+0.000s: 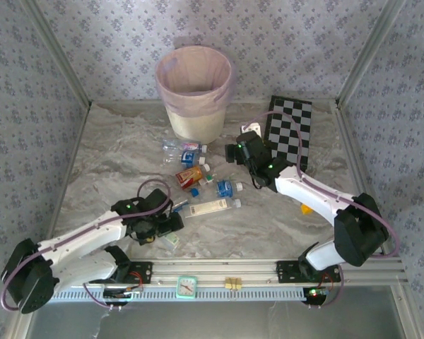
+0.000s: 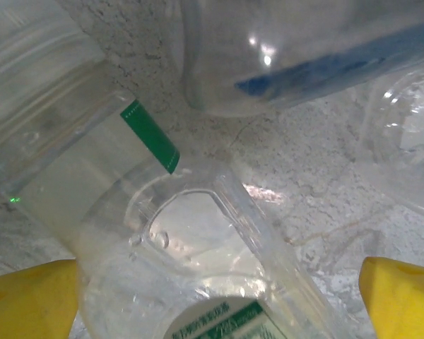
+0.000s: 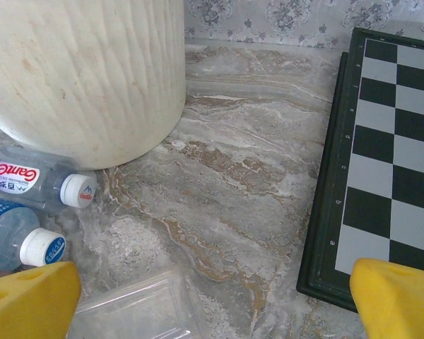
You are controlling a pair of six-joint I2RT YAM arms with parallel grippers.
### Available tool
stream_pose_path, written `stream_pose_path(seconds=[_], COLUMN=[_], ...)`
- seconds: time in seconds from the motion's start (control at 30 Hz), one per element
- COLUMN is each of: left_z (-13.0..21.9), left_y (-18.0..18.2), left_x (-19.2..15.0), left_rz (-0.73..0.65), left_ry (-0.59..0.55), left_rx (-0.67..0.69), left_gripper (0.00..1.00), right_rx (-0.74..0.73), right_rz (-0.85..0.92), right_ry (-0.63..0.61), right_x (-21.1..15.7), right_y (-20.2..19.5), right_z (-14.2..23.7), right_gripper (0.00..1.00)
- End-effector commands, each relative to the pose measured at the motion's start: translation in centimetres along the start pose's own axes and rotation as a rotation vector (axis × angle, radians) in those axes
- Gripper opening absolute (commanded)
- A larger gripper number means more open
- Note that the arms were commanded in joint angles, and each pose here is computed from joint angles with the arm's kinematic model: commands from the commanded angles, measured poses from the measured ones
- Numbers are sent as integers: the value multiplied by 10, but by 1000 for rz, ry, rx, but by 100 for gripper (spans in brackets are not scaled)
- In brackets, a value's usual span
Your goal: Put the plastic bottles in the bin
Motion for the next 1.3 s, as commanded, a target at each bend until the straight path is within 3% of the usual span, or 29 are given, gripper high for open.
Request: stream_pose_path(seconds=[0.0,0.17,0.43,0.73,0.97,1.27], left_z=[-3,-10,-11,0,24,69], left_y=[-5,-4,4,17,22,7], left_x=[1,2,5,16,47,106], left_rz=[-37,-65,-71,-8,48,127], left_ry=[7,13,-29,-114,-250,-557], left_rx=[24,73,112,82,32,-75], left_gripper=[100,94,72,54,54,54], right_rx=[-39,-37,-43,-32,-29,-24], right_rz=[5,7,7,13,12,15], right_ry=[5,9,18,26,31,39], right_x=[-1,-2,-3,-2,-3,-4], right_y=[-9,-8,-9,-6,-4,-2], right_z=[4,3,2,0,-3,-7], right_gripper=[100,100,100,100,100,100])
Point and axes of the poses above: each hand's point on the last joint's axis, 136 mm out from that joint toward the fingers, its own z axis back along the fingers, its own y axis along the line the jaws close on, x = y × z, the point moved 8 cm from there along z, back along the fingers, and after that the axes turned 7 degrees about z, right-handed, at the moved point
